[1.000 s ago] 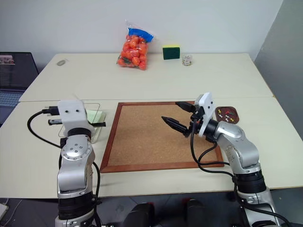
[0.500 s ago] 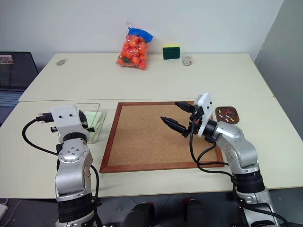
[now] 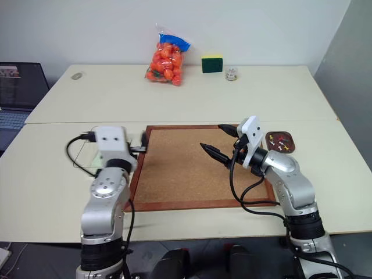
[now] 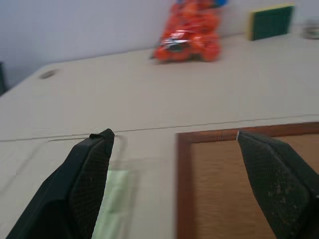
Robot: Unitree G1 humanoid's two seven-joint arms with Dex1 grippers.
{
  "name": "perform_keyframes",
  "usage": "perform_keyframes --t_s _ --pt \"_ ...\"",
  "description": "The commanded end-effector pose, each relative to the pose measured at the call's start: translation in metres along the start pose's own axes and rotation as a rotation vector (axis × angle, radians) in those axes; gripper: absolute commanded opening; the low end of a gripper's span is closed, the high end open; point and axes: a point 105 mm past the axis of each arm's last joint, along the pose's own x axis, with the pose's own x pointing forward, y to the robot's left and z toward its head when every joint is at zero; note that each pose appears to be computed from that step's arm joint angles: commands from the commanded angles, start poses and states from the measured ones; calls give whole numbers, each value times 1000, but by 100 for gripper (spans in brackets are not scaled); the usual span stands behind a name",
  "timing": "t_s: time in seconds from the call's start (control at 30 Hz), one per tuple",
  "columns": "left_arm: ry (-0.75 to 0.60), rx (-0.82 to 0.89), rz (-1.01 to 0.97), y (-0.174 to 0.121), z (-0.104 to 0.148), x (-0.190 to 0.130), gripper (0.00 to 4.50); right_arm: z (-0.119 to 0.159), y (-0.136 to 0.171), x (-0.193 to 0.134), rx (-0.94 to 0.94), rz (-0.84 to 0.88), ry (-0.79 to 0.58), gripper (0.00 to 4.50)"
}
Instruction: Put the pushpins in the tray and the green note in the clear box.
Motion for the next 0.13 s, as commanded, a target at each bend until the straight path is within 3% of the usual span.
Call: perform_keyframes --t_s 0.03,0.13 --pt "-44 -2 -129 -21 6 -7 417 -5 -26 -1 -95 -260 10 450" --pt "-22 -71 -116 -19 -5 -11 417 -23 -30 -5 -121 -379 66 450"
